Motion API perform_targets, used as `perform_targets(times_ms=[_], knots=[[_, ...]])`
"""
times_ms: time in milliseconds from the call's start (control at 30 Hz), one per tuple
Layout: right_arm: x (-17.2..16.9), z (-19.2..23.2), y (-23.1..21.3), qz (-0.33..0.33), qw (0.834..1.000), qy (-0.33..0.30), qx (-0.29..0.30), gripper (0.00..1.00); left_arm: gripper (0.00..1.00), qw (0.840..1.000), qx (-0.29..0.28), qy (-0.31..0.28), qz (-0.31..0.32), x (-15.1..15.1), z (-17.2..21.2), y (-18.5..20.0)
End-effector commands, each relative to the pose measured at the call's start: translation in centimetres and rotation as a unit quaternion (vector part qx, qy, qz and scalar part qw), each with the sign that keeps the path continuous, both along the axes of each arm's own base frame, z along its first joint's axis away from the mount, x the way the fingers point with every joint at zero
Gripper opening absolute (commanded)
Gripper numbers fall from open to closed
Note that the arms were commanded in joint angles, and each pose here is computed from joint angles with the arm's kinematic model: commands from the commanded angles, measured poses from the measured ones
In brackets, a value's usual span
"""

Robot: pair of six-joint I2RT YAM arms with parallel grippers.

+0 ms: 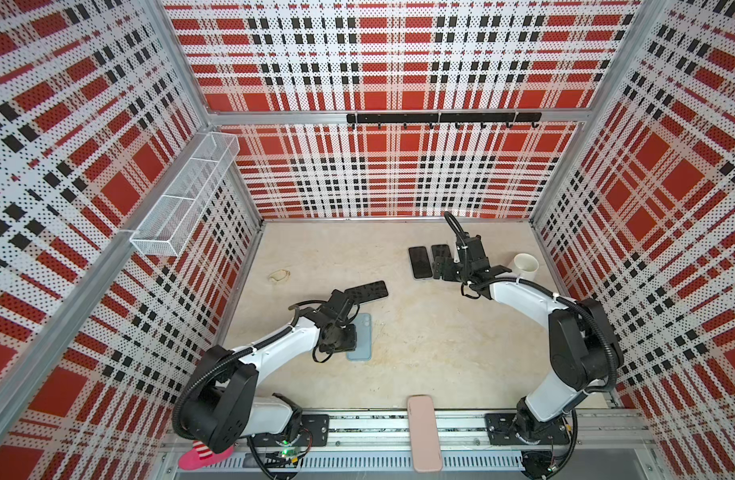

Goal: Put the phone into the phone case

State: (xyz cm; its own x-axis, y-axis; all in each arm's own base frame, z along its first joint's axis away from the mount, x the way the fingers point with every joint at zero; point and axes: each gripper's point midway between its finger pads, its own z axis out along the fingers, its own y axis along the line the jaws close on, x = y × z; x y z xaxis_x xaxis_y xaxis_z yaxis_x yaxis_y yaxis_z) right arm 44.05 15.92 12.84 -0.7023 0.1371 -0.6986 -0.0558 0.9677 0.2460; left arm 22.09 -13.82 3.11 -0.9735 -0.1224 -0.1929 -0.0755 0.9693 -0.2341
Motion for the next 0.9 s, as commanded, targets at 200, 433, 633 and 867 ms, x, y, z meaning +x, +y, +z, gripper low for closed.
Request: perform_targets(times_ms=[200,433,633,867], knots=[[1.1,1.1,0.4,0.0,1.0,-0.019,0.009,0.99,0.21,0.996,-0.079,-0.011,0.031,-0.3,0.4,-3.7],[1.0,0.9,-0.1,-0.002,1.0,-0.017,-0.002,1.0,0.19,0.985,-0.17,-0.016,0.024,-0.3,1.6,-9.6],[0.9,1.1,-0.5,-0.006,1.0,-0.019,-0.001,0.99,0.28,0.997,-0.048,-0.05,0.022,0.6,3.4,-6.1],[1.0,0.7,0.1,0.003,1.0,-0.013,0.009,0.99,0.31,0.995,-0.002,-0.044,0.09,-0.6,2.0,-0.4]])
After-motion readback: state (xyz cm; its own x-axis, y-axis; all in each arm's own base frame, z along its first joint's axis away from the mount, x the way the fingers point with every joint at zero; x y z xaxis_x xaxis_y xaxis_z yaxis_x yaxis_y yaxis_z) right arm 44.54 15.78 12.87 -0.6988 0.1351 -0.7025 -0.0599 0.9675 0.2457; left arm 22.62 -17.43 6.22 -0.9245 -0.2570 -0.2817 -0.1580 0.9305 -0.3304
